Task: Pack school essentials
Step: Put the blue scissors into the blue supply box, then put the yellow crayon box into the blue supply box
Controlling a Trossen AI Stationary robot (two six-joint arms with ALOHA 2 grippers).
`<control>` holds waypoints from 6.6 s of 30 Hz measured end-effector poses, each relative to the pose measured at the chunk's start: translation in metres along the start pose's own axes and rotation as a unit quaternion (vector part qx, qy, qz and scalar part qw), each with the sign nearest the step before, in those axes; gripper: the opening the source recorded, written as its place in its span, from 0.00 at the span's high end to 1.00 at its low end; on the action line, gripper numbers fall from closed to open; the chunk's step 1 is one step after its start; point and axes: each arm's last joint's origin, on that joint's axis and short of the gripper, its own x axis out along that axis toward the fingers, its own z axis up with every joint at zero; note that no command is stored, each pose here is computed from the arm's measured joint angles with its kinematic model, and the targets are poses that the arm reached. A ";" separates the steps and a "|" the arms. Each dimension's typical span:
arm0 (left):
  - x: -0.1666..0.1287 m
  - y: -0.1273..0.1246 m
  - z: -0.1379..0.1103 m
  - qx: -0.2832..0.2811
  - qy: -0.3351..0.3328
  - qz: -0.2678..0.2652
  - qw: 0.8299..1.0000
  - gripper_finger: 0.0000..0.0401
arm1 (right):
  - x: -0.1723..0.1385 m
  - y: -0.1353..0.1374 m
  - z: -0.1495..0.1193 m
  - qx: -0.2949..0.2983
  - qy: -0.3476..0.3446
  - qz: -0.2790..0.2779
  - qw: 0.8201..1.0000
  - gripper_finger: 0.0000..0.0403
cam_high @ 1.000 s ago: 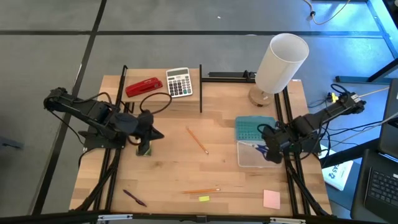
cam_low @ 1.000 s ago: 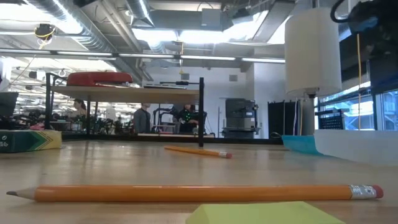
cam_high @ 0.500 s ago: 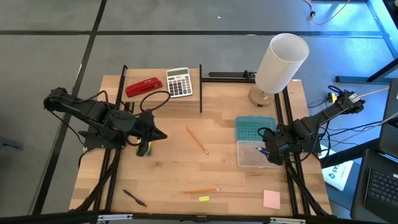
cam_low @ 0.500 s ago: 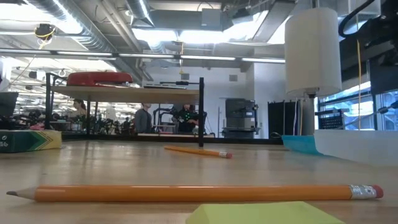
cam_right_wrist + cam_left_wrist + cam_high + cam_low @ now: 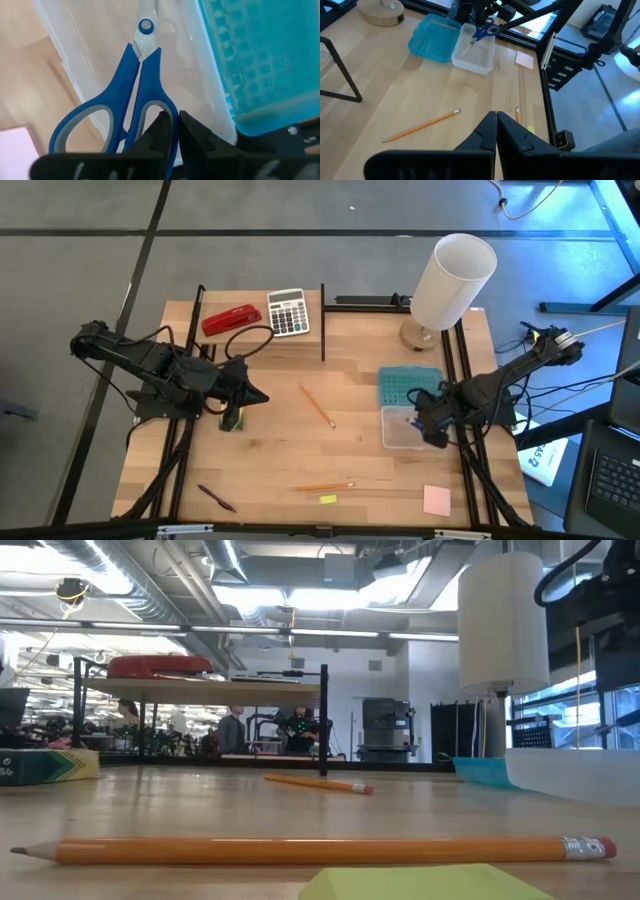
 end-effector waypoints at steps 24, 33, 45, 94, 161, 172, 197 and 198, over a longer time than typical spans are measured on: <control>0.000 0.000 0.000 0.000 0.001 0.000 1.000 1.00 | 0.036 0.027 0.040 -0.003 -0.041 0.012 0.999 0.92; 0.000 0.000 0.000 0.001 0.002 0.000 1.000 1.00 | 0.036 0.026 0.046 -0.001 -0.046 0.022 0.999 0.92; 0.000 0.000 0.000 0.001 0.002 0.000 1.000 1.00 | 0.036 0.024 0.048 -0.007 -0.047 0.021 0.999 0.85; -0.004 -0.006 -0.063 -0.478 0.169 0.205 0.837 1.00 | -0.108 0.006 0.162 -0.150 -0.375 0.170 0.899 0.83; 0.011 0.012 -0.116 -0.492 0.201 0.307 0.789 0.77 | -0.113 -0.007 0.175 -0.268 -0.425 0.154 0.851 0.83; 0.011 0.012 -0.116 -0.507 0.195 0.311 0.780 0.40 | -0.112 -0.007 0.175 -0.268 -0.424 0.154 0.851 0.83; 0.048 0.014 -0.126 -0.510 0.186 0.401 0.738 0.00 | -0.112 -0.007 0.175 -0.268 -0.424 0.154 0.851 0.83; 0.050 0.015 -0.126 -0.511 0.188 0.404 0.735 0.01 | -0.112 -0.007 0.175 -0.268 -0.424 0.154 0.851 0.83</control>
